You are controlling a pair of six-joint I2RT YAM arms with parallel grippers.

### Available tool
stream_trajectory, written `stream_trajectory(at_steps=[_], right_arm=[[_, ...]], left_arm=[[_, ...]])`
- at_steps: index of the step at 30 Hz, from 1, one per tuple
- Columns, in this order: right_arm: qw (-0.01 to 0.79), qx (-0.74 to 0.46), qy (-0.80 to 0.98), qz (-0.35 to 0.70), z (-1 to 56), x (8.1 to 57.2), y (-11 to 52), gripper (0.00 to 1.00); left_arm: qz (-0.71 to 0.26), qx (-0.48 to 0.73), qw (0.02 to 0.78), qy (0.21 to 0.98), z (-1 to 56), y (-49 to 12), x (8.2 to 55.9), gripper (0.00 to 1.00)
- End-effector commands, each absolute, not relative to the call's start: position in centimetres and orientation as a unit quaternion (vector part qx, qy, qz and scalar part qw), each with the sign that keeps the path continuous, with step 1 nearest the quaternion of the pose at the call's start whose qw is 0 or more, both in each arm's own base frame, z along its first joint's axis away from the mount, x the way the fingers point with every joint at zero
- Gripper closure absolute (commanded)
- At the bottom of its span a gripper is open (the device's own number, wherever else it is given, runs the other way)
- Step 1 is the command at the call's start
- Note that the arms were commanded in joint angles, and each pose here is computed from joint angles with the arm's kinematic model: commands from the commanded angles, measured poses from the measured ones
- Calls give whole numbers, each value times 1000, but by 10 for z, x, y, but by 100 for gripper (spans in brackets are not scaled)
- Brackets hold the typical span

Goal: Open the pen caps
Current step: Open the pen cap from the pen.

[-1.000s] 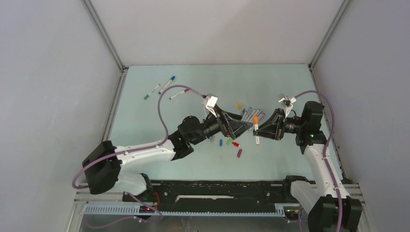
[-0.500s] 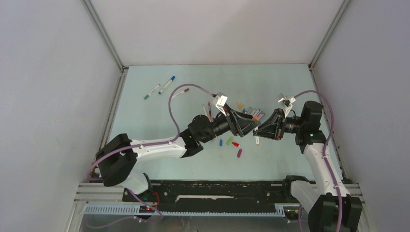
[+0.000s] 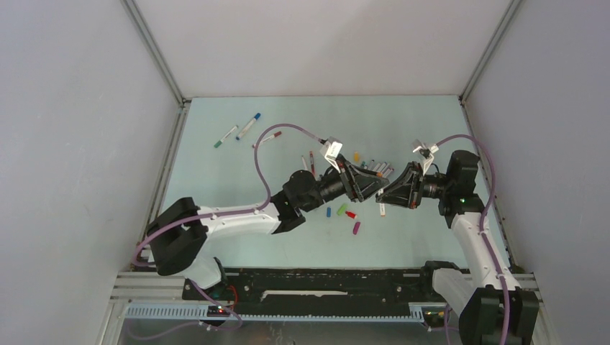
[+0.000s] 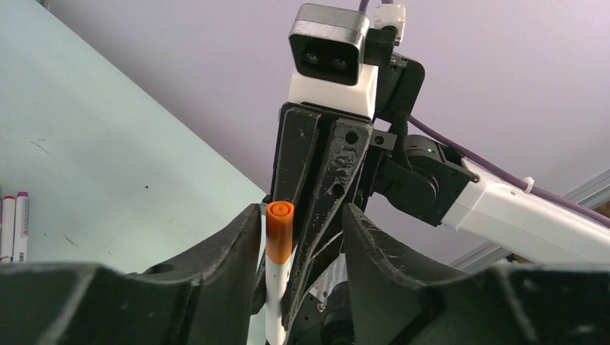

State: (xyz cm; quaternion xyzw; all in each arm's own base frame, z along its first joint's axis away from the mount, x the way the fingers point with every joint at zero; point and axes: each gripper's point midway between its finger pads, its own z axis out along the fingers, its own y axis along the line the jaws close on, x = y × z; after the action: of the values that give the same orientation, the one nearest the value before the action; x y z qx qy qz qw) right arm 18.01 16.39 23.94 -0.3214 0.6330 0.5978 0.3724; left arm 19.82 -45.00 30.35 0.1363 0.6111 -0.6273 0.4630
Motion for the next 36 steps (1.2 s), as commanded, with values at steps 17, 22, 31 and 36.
stream_trajectory(at_steps=[17, 22, 31, 36], right_arm=[[370, -332, 625, 602, 239, 178, 165, 100], [366, -330, 625, 605, 238, 179, 165, 100], [344, -337, 615, 625, 233, 173, 169, 100], [339, -351, 604, 630, 229, 167, 170, 100]], left_arm=[[-648, 170, 471, 573, 340, -464, 189, 68], [-651, 183, 470, 567, 344, -467, 186, 90], [-581, 146, 602, 528, 408, -427, 242, 100], [-533, 86, 684, 489, 458, -389, 286, 100]])
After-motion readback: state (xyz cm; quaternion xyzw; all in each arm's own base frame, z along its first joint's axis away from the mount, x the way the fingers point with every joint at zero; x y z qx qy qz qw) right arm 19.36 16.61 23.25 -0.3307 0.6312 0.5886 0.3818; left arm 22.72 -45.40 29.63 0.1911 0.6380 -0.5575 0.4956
